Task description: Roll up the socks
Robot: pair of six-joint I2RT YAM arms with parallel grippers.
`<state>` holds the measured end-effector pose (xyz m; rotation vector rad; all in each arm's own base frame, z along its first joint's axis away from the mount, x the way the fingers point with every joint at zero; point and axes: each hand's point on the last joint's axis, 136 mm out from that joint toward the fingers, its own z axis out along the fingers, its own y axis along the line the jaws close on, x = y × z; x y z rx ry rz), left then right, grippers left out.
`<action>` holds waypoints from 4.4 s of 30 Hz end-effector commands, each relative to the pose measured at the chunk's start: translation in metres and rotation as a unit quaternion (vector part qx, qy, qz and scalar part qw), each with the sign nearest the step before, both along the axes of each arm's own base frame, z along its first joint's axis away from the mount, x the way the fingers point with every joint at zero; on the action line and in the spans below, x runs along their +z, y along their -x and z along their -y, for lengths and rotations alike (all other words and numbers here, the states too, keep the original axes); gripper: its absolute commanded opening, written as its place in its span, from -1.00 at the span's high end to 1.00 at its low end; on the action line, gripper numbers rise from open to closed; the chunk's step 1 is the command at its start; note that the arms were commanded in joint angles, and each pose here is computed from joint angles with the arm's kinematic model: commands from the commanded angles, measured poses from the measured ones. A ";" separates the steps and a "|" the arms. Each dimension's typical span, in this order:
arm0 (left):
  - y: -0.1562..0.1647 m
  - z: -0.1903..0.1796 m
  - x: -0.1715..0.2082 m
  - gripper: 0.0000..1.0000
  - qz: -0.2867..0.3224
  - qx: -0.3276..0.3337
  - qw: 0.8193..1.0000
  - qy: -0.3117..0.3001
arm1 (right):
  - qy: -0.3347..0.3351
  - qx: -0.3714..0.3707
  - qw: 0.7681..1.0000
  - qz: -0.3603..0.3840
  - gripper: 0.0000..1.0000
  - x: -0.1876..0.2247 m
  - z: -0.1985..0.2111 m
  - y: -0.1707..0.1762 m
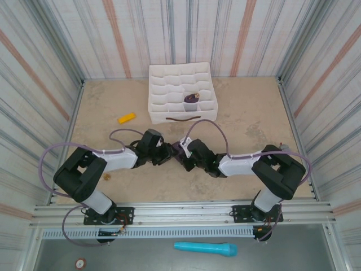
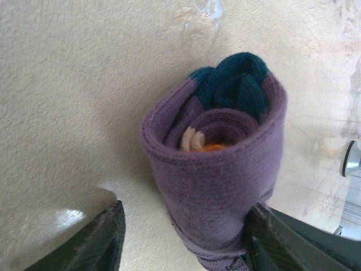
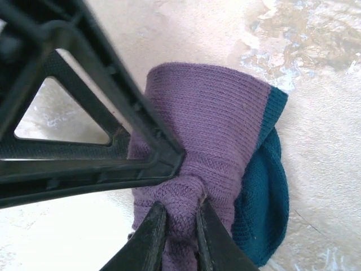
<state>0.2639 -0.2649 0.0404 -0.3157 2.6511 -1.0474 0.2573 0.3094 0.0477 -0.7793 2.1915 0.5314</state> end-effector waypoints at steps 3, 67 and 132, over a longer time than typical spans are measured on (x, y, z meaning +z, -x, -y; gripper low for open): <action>0.012 0.003 0.007 -0.22 0.043 -0.046 0.998 0.008 | -0.033 -0.030 0.982 -0.182 1.00 -0.057 0.035 0.017; -0.047 0.044 0.051 1.00 0.205 -0.169 0.964 0.011 | -0.139 -0.119 0.951 -0.249 0.00 0.026 0.087 -0.020; -0.097 -0.001 0.271 1.00 0.616 -0.220 0.751 -0.089 | -0.054 -0.372 0.859 -0.347 0.47 0.038 0.177 -0.182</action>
